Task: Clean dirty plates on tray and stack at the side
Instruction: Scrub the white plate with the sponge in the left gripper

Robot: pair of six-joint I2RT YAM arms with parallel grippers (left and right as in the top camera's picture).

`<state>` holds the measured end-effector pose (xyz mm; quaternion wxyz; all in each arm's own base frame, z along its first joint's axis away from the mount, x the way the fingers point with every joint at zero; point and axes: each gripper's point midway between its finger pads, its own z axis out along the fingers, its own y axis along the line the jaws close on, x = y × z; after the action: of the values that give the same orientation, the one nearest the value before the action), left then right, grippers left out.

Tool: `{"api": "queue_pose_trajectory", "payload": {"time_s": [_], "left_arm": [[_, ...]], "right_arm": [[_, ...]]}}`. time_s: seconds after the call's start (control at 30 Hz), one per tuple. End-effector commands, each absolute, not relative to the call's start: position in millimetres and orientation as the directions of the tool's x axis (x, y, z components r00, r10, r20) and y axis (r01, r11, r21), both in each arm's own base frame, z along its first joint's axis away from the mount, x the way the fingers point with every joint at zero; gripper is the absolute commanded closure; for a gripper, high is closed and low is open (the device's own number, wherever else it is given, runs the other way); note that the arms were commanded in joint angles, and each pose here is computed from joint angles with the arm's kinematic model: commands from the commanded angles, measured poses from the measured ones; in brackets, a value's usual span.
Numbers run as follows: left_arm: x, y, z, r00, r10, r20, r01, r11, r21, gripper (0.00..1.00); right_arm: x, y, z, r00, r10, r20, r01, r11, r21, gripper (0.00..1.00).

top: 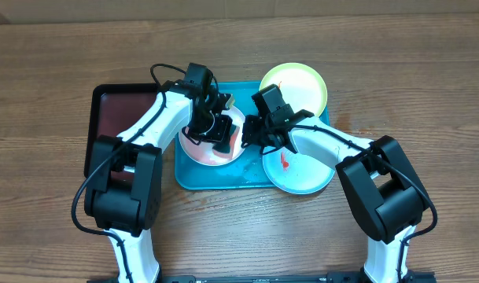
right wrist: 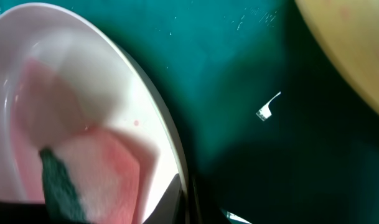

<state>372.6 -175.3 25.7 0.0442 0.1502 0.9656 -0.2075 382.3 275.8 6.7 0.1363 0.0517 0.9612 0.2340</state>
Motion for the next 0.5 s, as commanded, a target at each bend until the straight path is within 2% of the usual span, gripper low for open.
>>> {"api": "queue_pose_trajectory", "payload": {"time_s": [0.0,0.17,0.33,0.47], "left_arm": [[386.6,-169.7,20.8,-0.947,0.261,-0.189,0.311,0.895,-0.320,0.96],[415.9,-121.6,14.6,-0.956,0.161,-0.244,0.175,0.984,-0.035,0.96],[414.6,-69.0,18.3,-0.966,-0.004,-0.258,-0.061,0.975,0.213,0.96],[396.0,-61.7,16.0,-0.968,-0.127,-0.215,-0.176,0.959,0.224,0.96]], "right_arm": [[382.8,270.8,-6.6,-0.960,0.180,-0.215,0.068,0.893,0.444,0.96],[382.3,270.4,-7.0,-0.960,0.179,-0.213,0.069,0.894,0.442,0.96],[382.5,270.5,-6.9,-0.960,0.180,-0.214,0.069,0.894,0.443,0.96],[383.0,270.9,-6.6,-0.960,0.180,-0.216,0.068,0.893,0.444,0.96]]}}
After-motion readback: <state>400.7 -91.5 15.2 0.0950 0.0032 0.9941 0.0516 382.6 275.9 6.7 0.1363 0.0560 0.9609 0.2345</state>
